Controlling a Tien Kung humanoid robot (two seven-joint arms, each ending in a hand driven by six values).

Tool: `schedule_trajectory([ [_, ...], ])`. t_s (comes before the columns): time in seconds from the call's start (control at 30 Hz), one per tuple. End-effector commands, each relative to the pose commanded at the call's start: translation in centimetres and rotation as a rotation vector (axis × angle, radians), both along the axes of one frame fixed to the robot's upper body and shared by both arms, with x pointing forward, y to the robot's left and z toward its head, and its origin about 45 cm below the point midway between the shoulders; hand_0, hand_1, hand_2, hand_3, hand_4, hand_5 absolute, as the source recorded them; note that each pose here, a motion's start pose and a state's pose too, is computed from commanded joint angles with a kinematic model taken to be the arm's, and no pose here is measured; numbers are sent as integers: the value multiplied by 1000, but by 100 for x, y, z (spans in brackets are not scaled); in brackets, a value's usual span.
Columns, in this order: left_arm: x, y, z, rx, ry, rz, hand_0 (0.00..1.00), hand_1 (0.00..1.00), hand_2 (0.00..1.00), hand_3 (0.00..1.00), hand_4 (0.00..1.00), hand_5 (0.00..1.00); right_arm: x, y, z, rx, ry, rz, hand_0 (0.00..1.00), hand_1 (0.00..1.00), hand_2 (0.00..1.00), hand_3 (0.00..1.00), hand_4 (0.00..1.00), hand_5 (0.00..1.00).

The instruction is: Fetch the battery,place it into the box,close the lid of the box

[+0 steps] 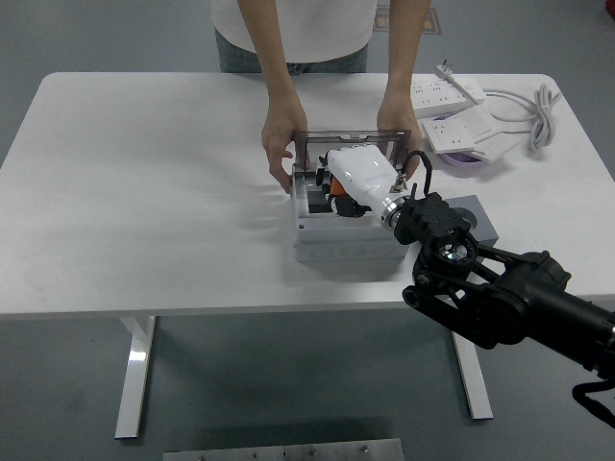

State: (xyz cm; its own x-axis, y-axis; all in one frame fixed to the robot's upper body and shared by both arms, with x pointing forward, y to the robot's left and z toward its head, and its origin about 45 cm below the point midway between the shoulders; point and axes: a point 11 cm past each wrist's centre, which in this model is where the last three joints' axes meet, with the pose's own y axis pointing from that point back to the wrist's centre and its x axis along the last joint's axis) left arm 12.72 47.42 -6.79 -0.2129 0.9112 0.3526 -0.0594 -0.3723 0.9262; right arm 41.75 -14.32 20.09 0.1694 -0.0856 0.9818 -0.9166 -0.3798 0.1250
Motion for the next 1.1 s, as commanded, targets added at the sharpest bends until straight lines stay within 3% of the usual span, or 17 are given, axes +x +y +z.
schedule_trajectory([
  [0.8, 85, 20, 36, 6, -9, -14, 578, 722, 684, 605, 707, 159, 128, -67, -24, 137, 18, -25, 162, 226, 416, 501, 227, 2],
  [0.83, 88, 20, 36, 6, -10, -14, 578, 722, 685, 605, 708, 161, 129, -63, -20, 144, 17, -23, 257, 259, 428, 562, 497, 2],
  [1.0, 97, 15, 37, 5, -11, -15, 578, 722, 685, 605, 708, 161, 130, -56, -19, 176, 18, -19, 257, 259, 428, 562, 497, 2],
  [1.03, 98, 15, 37, 5, -11, -15, 578, 721, 685, 606, 709, 159, 130, -55, -22, 180, 20, -19, 315, 294, 431, 588, 557, 46],
  [1.1, 100, 14, 37, 5, -12, -15, 578, 721, 685, 606, 709, 159, 129, -55, -28, 188, 22, -18, 315, 294, 431, 588, 557, 46],
])
